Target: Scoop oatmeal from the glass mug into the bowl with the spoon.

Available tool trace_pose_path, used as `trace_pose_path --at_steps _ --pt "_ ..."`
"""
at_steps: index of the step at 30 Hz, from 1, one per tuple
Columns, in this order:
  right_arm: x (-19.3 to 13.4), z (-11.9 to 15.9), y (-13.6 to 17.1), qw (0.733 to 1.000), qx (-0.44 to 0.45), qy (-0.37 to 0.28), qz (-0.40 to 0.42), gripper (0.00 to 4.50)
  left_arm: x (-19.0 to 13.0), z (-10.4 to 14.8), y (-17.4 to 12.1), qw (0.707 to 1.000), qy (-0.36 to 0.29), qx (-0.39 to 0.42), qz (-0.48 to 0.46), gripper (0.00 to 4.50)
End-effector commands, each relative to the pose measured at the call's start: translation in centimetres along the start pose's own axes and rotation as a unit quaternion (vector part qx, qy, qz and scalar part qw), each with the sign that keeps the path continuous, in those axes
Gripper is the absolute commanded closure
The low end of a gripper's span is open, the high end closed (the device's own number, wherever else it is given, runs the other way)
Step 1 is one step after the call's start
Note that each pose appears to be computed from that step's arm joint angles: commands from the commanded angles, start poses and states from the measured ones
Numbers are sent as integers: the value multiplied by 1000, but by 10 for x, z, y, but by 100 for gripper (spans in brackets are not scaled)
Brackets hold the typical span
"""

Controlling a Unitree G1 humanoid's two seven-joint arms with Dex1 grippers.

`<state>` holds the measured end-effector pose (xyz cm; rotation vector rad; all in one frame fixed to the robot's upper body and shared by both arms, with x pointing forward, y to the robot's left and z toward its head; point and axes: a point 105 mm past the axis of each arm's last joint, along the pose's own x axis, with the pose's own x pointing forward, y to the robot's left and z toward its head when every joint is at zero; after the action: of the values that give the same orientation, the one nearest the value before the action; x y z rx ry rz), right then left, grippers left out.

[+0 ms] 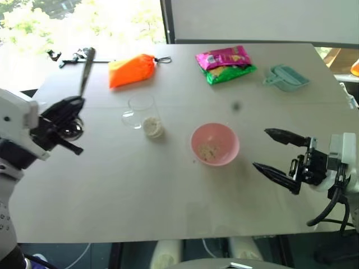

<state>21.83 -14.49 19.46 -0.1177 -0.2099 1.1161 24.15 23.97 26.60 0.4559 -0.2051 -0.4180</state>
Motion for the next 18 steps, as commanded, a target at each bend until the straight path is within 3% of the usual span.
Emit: trace_pose_path --at_steps 1,4,8,14,18 --pt "10 9 10 1000 9 13 22 0 30 21 -55 993 -58 -36 -100 447" --pt "20 13 18 997 54 22 48 0 47 14 -100 977 -60 -88 -186 447" --pt "30 21 18 992 112 9 52 0 60 11 -112 970 -67 -95 -215 447" --pt "54 24 0 992 119 25 -20 0 78 19 -125 959 -98 -81 -254 447" --pt "65 31 -2 984 175 9 -31 0 81 22 -135 951 -110 -84 -277 447"
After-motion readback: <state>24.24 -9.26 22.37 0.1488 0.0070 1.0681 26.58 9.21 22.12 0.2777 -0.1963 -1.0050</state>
